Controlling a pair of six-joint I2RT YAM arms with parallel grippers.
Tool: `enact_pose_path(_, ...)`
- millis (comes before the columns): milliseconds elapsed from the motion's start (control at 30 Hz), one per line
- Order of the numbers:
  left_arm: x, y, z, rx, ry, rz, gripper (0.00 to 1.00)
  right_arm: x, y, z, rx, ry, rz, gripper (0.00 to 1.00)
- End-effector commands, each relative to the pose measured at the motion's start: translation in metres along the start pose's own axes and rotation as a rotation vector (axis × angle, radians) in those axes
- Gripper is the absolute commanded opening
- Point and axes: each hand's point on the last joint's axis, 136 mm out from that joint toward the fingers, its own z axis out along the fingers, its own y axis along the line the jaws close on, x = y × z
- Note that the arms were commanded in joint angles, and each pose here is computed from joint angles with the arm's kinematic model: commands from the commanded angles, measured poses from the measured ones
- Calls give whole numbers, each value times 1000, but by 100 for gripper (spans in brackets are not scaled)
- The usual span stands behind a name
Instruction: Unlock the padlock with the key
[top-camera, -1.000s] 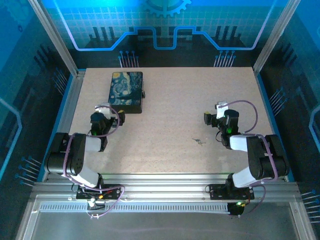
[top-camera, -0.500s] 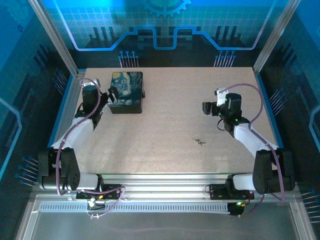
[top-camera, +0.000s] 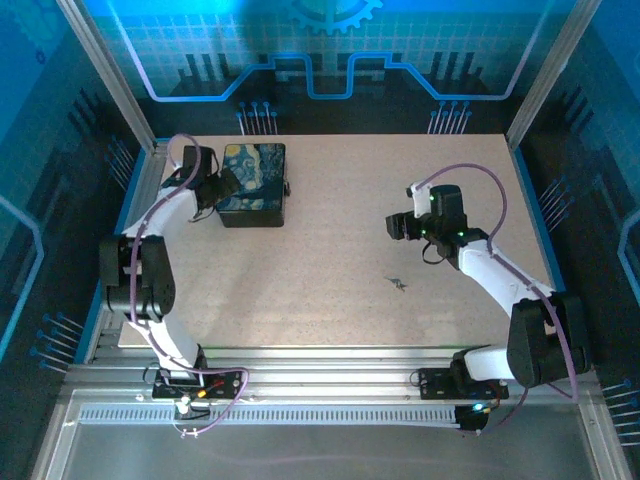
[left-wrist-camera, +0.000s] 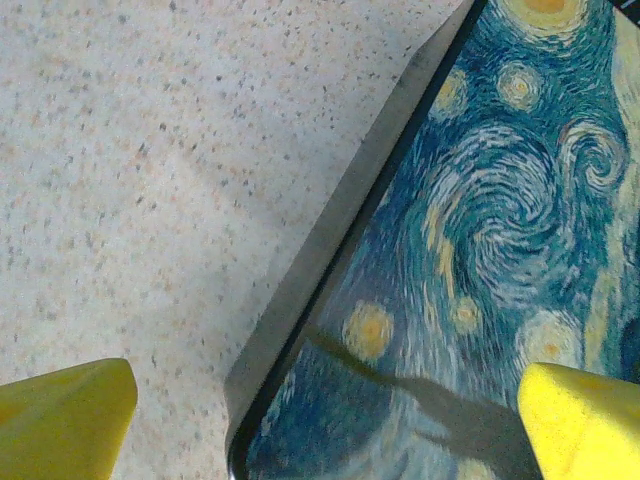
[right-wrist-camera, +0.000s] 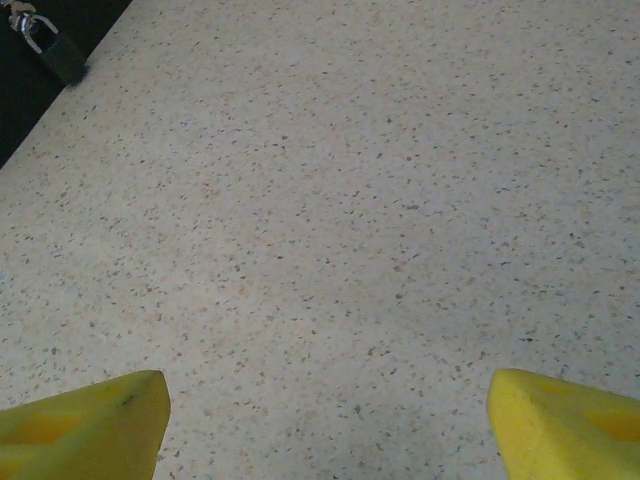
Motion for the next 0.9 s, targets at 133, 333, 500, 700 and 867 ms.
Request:
enact_pose_path(133,-21,-15,33,38,38,224,98,-2,25,-6,-69,23,-7,83)
enact_pose_path(333,-14,-34,64,115,113,341,93,7,48,-8,-113,71,-54,83)
enact_pose_path(500,-4,-58,75,246,152,424,88,2,63,-13,-136,76,-83,82)
enact_pose_path(700,35,-96,71,400,220,587,82,9,71,-9,-157,97,-48,82)
enact_pose_path(867,80,-134,60,505,271,740,80,12,81,-3,-179,113,-1,80)
